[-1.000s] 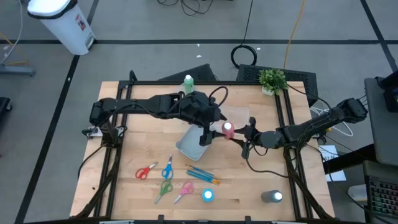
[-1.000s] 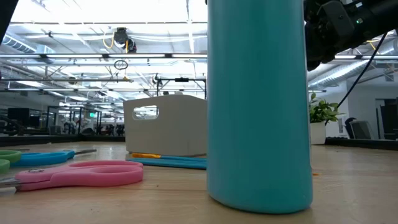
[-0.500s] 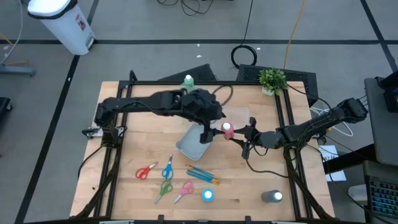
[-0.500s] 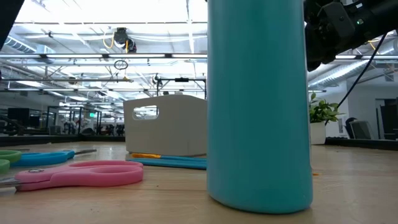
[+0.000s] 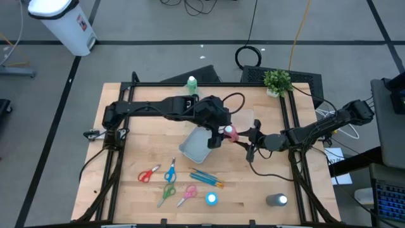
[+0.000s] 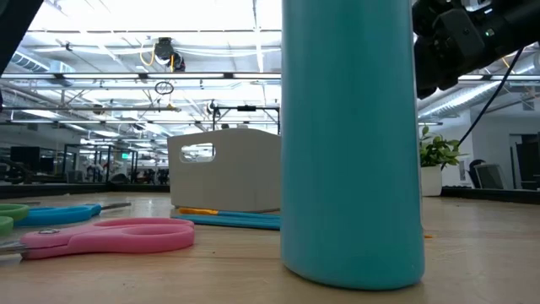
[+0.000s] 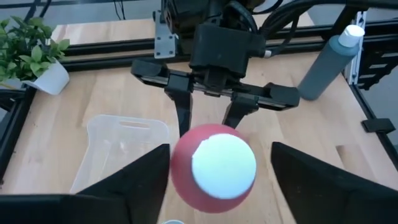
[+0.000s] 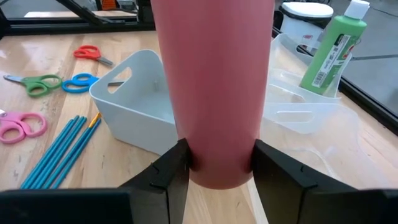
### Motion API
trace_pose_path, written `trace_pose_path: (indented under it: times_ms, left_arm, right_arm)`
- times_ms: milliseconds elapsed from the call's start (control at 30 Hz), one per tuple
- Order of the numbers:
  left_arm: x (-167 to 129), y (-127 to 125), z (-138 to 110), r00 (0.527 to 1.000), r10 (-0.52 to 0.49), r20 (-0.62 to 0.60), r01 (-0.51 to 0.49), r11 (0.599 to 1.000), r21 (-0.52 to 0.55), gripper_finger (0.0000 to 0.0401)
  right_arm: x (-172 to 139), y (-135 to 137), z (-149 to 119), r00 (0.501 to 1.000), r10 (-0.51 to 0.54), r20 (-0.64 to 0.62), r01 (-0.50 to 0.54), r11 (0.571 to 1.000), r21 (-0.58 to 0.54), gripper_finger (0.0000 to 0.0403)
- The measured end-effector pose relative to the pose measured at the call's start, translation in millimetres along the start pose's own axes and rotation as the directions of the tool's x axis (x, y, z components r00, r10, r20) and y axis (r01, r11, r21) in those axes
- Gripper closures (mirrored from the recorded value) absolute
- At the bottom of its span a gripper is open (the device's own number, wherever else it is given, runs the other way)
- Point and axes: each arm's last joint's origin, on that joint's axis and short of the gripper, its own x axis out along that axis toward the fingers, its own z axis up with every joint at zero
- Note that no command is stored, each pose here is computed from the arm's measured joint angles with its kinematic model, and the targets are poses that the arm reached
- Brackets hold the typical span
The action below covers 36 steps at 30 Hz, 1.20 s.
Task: Pick & Place Paint Supplies
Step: Put the pink paint bottle into the left transparent bin
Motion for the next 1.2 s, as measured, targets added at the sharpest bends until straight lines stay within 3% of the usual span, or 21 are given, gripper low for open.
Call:
trace_pose_path:
  times_ms: [333,500,667,933,1200]
  left_arm:
    - [0,0,-1,1.000,-0.004,-0.013,0.004,1.000,0.007,0.0278]
    - [-1,0,-2,1.000,-0.006,-0.026,0.006,1.000,0.012,0.0280]
    - [-20,-1,-2,0.998,0.038,-0.052,-0.038,0.999,0.014,0.0280]
    - [-88,-3,5,0.984,0.174,-0.020,-0.174,0.985,0.018,0.0280]
    - [-147,12,-1,0.930,0.366,-0.035,-0.367,0.930,-0.034,0.0280]
  right_arm:
    - [0,0,0,1.000,0.002,-0.003,-0.002,1.000,0.002,0.0259]
    - [0,0,0,1.000,0.004,-0.004,-0.004,1.000,0.020,0.0247]
    - [0,0,2,1.000,0.001,0.014,-0.001,0.998,0.067,0.0210]
    - [0,0,2,1.000,0.000,0.013,-0.001,0.998,0.059,0.0145]
    - [0,1,2,1.000,0.004,0.021,-0.005,0.998,0.064,0.0130]
